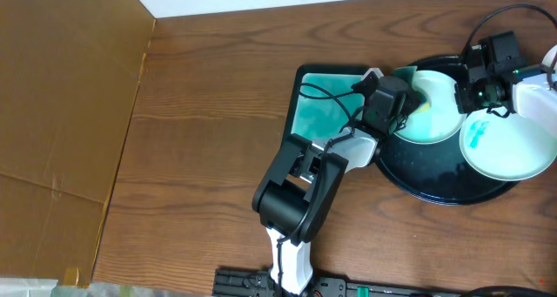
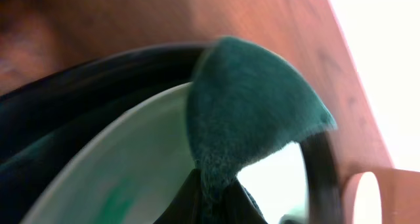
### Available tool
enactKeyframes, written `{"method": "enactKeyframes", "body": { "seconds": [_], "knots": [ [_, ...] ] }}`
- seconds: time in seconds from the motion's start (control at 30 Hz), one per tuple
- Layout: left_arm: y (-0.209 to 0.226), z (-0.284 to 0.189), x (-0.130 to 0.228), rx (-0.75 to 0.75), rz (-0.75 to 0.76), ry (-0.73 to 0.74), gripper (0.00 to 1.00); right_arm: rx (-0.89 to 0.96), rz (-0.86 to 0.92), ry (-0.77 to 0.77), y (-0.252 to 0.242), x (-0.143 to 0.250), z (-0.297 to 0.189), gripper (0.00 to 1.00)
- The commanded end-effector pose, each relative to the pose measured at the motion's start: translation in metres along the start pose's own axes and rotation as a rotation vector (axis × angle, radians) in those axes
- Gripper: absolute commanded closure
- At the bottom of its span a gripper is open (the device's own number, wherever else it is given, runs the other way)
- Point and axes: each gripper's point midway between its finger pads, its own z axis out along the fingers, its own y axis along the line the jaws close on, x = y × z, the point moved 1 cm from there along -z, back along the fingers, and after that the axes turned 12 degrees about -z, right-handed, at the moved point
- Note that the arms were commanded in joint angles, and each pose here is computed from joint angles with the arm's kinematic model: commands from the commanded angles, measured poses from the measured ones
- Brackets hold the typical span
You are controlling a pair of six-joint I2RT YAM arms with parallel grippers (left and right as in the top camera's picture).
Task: Clean dirty plates on tray and stack at the side
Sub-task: 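Scrub the mint-green plate with the sponge in the left gripper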
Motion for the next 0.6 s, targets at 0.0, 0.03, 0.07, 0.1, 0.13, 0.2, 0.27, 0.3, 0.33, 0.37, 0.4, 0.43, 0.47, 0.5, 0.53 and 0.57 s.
{"method": "enactKeyframes", "body": {
  "seconds": [0.0, 0.03, 0.07, 0.1, 0.13, 0.2, 0.27, 0.3, 0.33, 0.37, 0.4, 0.43, 0.47, 0.5, 0.53, 0.57],
  "knots": [
    [0.038, 0.006, 0.004, -0.125, 0.054, 0.035, 0.93, 0.035, 0.006, 0.092, -0.003, 0.028, 0.012, 0.99],
    [0.042, 0.006, 0.002, -0.142, 0.09, 0.035, 0.93, 0.035, 0.006, 0.092, -0.003, 0.028, 0.012, 0.99],
    [0.05, 0.005, -0.003, -0.171, 0.117, 0.034, 0.93, 0.035, 0.006, 0.092, -0.003, 0.028, 0.012, 0.99],
    [0.057, 0.003, -0.008, -0.202, 0.125, 0.034, 0.93, 0.035, 0.006, 0.092, -0.003, 0.028, 0.012, 0.99],
    [0.062, 0.002, -0.011, -0.223, 0.12, 0.034, 0.93, 0.035, 0.006, 0.092, -0.003, 0.028, 0.012, 0.99],
    [0.074, -0.004, -0.021, -0.278, 0.1, 0.028, 0.93, 0.036, 0.006, 0.092, -0.003, 0.028, 0.012, 0.99],
    [0.076, -0.013, -0.032, -0.305, 0.083, 0.021, 0.93, 0.035, 0.005, 0.092, -0.003, 0.028, 0.012, 0.99],
    [0.072, -0.016, -0.032, -0.298, 0.082, 0.024, 0.93, 0.036, 0.005, 0.092, -0.003, 0.028, 0.012, 0.99],
    [0.061, -0.021, -0.03, -0.268, 0.084, 0.043, 0.93, 0.036, 0.005, 0.092, -0.003, 0.028, 0.012, 0.99],
    [0.046, -0.026, -0.026, -0.223, 0.082, 0.076, 0.93, 0.036, 0.005, 0.092, -0.003, 0.028, 0.012, 0.99],
    [0.032, -0.032, -0.02, -0.181, 0.085, 0.105, 0.93, 0.036, 0.005, 0.092, -0.003, 0.028, 0.012, 0.99],
    [0.021, -0.036, -0.016, -0.151, 0.088, 0.123, 0.93, 0.036, 0.005, 0.092, -0.003, 0.028, 0.012, 0.99],
    [0.005, -0.044, -0.008, -0.106, 0.096, 0.15, 0.93, 0.036, 0.005, 0.092, -0.003, 0.028, 0.012, 0.99],
    [-0.006, -0.05, -0.002, -0.077, 0.106, 0.163, 0.93, 0.036, 0.005, 0.092, -0.003, 0.028, 0.012, 0.99],
    [-0.011, -0.054, 0.002, -0.064, 0.104, 0.166, 0.93, 0.036, 0.005, 0.092, -0.003, 0.028, 0.012, 0.99],
    [-0.018, -0.058, 0.008, -0.05, 0.086, 0.174, 0.93, 0.036, 0.005, 0.091, -0.003, 0.028, 0.012, 0.99]
  ]
}}
